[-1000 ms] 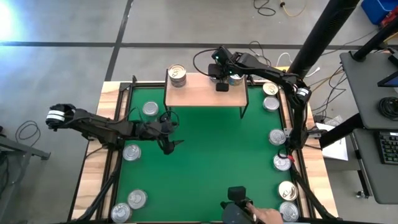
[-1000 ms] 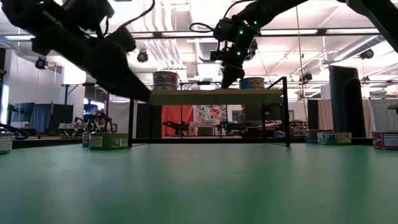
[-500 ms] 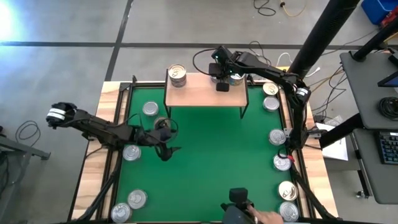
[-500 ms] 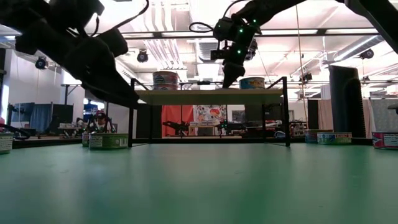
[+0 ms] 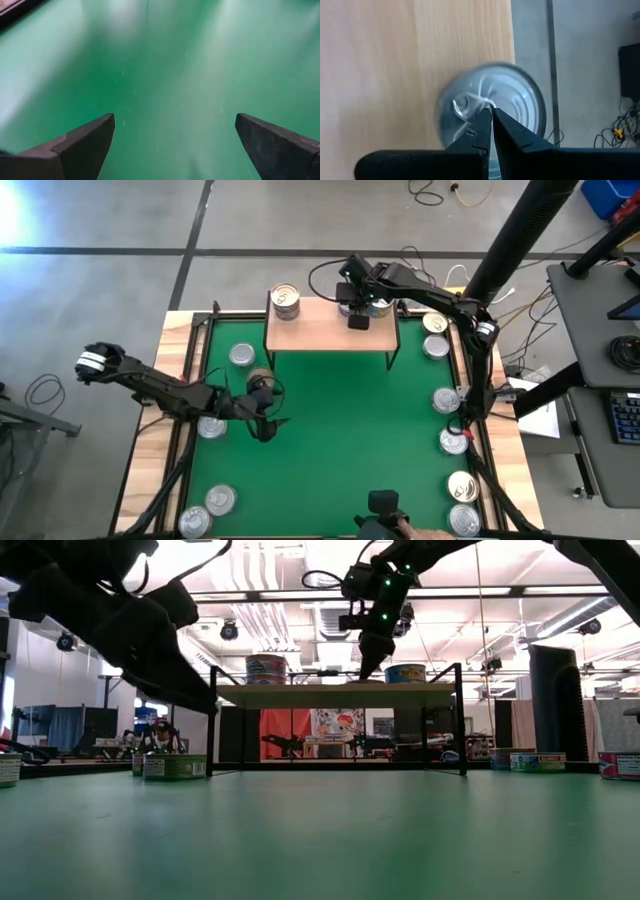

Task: Stack canned seafood by type on shelf
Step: Put the top blue tuna can on the shelf, then stack the blue tuna can on top of the blue tuna can on the shelf

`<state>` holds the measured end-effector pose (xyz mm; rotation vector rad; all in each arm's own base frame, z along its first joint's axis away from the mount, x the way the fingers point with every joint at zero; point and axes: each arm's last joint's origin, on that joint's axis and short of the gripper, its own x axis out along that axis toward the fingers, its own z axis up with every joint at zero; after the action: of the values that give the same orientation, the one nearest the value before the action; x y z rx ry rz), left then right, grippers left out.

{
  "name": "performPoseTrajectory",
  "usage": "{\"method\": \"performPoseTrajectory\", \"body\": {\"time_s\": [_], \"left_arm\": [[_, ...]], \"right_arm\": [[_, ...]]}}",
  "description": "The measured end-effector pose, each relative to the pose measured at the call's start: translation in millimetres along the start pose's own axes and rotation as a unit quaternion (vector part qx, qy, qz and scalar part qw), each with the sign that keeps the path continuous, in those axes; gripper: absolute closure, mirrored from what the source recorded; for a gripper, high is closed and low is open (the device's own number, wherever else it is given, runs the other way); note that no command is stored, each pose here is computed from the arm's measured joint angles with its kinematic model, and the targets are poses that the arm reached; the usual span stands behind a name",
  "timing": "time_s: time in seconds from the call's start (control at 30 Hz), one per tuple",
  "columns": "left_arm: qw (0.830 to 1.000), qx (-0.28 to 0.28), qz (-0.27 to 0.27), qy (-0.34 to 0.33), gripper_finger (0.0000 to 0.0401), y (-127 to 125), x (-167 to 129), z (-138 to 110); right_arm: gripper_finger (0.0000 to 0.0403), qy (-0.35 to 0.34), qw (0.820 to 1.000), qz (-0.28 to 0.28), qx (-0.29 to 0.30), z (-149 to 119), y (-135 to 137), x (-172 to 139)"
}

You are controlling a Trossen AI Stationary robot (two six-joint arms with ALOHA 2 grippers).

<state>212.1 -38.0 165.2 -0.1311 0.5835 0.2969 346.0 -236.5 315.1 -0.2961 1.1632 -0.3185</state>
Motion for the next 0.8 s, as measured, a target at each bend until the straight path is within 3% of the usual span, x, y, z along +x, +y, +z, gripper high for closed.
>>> {"method": "performPoseTrajectory", "body": {"time_s": [0.23,0.4,0.6,0.8], "left_arm": [[0.995,-0.010,0.091,0.044,0.0001,4,-5,-15],[0.990,-0.014,0.134,0.048,0.0001,4,-13,0],[0.974,0.022,0.213,0.070,0.0001,7,-34,29],[0.961,0.020,0.237,0.142,0.0001,13,-51,28]], "right_arm": [[0.0390,-0.048,0.998,-0.007,-0.026,27,17,-30],[0.0390,-0.085,0.996,-0.001,-0.036,47,40,-50],[0.0390,-0.072,0.994,0.049,-0.067,61,91,-63],[0.0390,-0.010,0.988,0.115,-0.101,61,166,-74]]}}
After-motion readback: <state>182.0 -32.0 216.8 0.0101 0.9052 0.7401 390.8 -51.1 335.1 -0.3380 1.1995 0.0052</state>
